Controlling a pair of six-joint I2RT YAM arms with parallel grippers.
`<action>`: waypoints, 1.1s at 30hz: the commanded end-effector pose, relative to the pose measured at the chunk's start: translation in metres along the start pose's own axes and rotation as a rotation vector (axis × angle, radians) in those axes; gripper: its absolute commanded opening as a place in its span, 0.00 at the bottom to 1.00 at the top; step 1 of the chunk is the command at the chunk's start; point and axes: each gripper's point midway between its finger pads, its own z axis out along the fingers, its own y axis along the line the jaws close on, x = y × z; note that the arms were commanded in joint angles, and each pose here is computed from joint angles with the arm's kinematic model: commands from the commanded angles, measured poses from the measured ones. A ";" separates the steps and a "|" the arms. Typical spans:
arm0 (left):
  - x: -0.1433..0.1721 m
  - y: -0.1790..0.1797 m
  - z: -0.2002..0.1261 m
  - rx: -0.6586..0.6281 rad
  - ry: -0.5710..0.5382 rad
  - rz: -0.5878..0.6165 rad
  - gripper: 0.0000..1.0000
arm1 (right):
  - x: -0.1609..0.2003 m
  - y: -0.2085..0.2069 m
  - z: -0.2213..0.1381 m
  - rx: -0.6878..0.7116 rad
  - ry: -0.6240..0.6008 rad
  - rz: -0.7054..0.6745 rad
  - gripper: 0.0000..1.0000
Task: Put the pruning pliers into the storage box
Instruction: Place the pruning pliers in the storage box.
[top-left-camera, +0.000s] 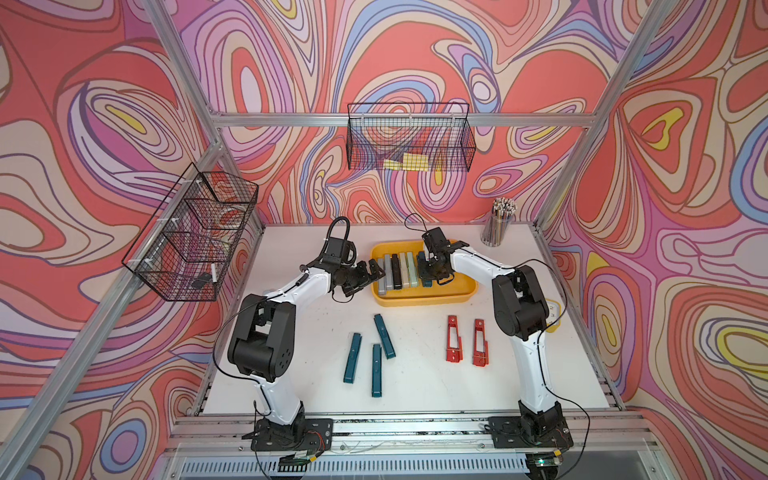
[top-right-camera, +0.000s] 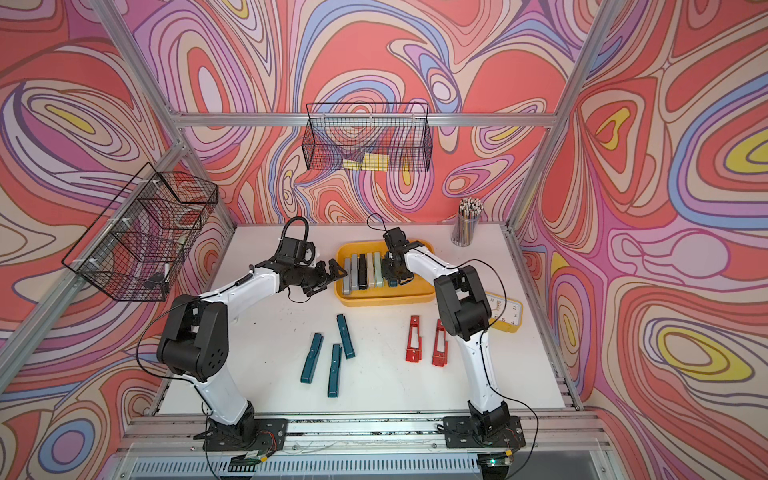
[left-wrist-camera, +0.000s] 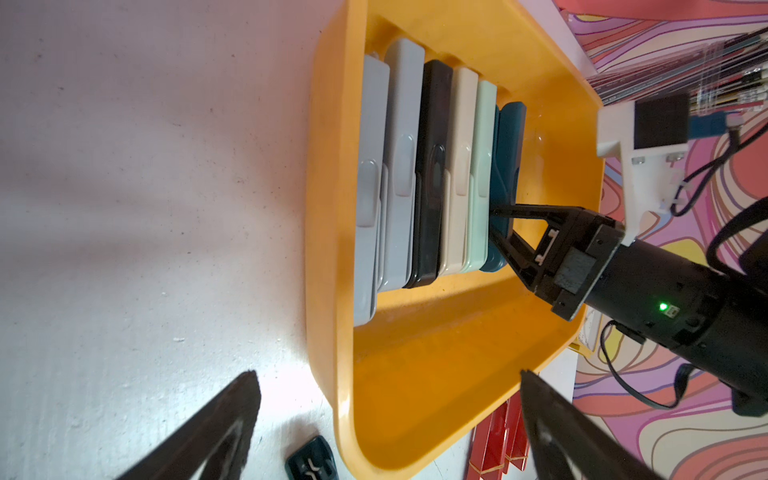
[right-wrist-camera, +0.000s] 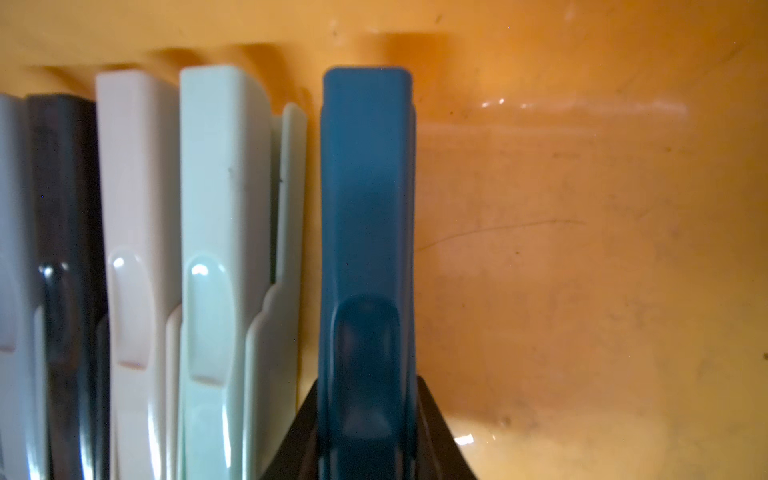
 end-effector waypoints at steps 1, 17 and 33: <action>0.001 -0.001 0.001 0.008 0.003 -0.002 0.99 | -0.002 -0.003 0.006 0.015 0.002 0.004 0.10; 0.004 -0.002 -0.001 0.011 0.005 -0.001 0.99 | -0.005 -0.001 0.000 0.005 -0.009 0.002 0.29; 0.007 -0.001 0.000 0.011 0.011 -0.005 0.99 | -0.011 0.003 -0.012 -0.016 -0.033 -0.005 0.38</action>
